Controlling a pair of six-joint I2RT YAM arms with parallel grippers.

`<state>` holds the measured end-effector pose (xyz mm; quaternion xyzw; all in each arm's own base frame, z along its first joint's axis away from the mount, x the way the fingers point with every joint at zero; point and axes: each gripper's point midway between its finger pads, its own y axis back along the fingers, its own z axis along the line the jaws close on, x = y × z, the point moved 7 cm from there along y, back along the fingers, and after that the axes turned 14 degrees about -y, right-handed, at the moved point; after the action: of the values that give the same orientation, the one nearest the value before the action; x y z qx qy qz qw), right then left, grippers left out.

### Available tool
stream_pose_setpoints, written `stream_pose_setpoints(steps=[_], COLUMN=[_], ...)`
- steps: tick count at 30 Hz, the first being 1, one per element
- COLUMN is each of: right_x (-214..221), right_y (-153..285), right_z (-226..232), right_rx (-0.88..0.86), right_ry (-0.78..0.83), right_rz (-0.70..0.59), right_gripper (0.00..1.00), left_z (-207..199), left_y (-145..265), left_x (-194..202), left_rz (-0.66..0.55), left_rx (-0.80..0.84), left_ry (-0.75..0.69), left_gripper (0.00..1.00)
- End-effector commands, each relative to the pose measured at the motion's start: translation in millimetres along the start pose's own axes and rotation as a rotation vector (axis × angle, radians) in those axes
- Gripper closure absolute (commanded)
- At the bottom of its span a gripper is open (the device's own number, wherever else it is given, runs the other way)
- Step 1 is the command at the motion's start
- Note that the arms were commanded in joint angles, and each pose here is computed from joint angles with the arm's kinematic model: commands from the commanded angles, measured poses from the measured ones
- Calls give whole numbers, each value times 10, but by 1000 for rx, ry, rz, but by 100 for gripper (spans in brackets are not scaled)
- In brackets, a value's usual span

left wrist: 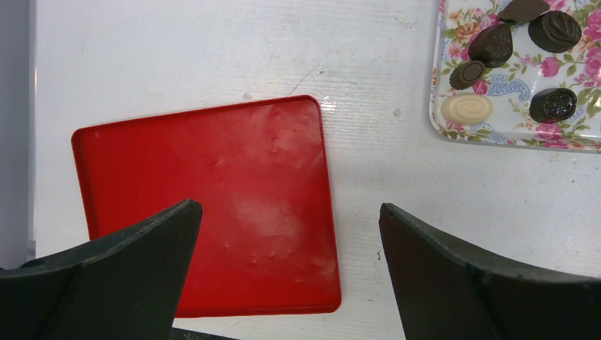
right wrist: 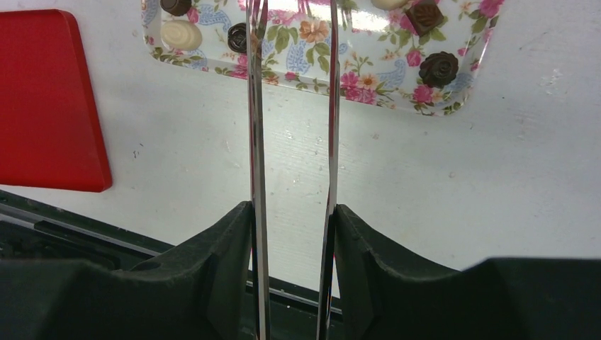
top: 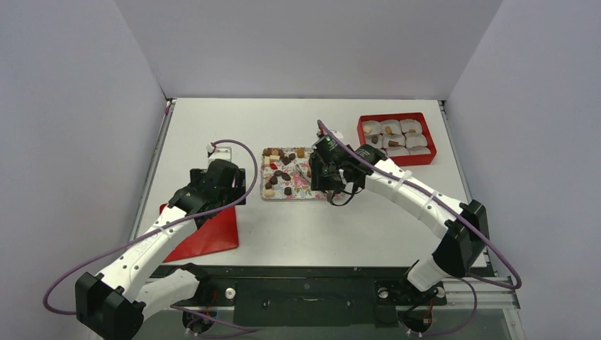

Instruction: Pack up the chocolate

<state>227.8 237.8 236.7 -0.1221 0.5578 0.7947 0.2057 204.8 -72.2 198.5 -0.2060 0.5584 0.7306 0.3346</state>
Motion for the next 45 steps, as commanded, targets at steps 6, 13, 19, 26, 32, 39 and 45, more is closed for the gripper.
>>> stream_pose_setpoints(steps=[6, 13, 19, 26, 32, 39, 45], right_x=[-14, 43, 49, 12, -16, -29, -64], right_y=[-208, -356, -412, -489, -491, -580, -622], right_z=[66, -18, -58, -118, -120, -113, -86], right_rx=[55, 103, 121, 138, 134, 145, 145], right_ry=[-12, -7, -12, -26, -24, -3, 10], right_rz=[-62, -45, -39, -33, -33, -20, -15], right_gripper=[60, 61, 61, 60, 60, 60, 60], left_z=[38, 39, 37, 38, 38, 41, 41], left_y=[37, 43, 40, 42, 46, 50, 52], left_x=[-95, -96, -96, -93, -96, -95, -93], left_rz=[-43, -45, -44, -44, -47, -47, -48], left_rx=[-6, -4, -4, -3, -2, -2, -1], left_ry=[29, 29, 30, 29, 31, 30, 30], left_gripper=[3, 4, 4, 3, 4, 4, 4])
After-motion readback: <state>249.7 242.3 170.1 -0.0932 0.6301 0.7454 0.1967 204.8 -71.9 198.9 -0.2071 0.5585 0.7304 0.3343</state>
